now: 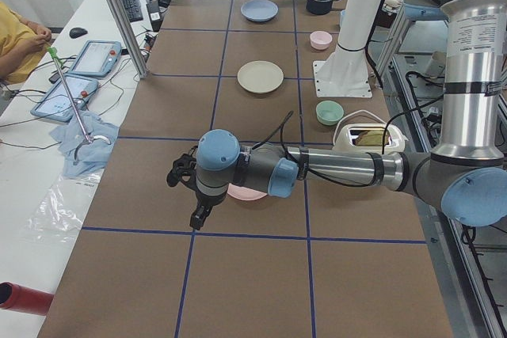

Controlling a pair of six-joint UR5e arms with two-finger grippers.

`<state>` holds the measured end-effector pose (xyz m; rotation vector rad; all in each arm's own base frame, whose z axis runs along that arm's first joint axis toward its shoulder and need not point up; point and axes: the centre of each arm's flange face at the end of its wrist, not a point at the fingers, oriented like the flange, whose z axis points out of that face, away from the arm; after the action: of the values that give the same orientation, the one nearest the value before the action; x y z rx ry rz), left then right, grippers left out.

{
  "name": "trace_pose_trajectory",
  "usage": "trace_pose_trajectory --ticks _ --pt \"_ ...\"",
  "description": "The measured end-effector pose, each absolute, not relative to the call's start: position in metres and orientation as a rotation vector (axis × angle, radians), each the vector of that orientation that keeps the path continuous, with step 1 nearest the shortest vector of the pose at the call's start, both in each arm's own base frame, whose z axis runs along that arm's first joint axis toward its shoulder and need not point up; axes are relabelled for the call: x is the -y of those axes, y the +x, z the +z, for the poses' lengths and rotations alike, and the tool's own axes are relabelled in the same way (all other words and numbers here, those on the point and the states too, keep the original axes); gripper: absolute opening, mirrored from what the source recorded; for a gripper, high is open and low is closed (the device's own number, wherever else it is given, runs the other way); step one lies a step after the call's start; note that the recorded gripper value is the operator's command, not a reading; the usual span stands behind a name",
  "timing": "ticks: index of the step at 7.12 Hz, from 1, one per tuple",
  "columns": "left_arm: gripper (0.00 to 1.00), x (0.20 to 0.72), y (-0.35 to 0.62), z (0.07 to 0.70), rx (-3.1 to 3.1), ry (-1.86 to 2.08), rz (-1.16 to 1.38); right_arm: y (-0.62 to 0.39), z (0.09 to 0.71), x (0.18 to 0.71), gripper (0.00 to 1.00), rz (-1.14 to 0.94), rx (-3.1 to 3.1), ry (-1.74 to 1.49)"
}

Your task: Stack three plates with pink and blue

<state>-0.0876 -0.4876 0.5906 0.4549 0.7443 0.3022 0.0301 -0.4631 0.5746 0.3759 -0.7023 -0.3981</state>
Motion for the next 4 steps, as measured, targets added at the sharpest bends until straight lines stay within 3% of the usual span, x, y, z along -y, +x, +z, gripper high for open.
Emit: trace_pose_trajectory --ticks 4 --pt "1.0 0.517 -0.081 0.583 -0.724 0.702 0.371 0.022 0.536 0.5 1.0 -0.292 0.753 0.436"
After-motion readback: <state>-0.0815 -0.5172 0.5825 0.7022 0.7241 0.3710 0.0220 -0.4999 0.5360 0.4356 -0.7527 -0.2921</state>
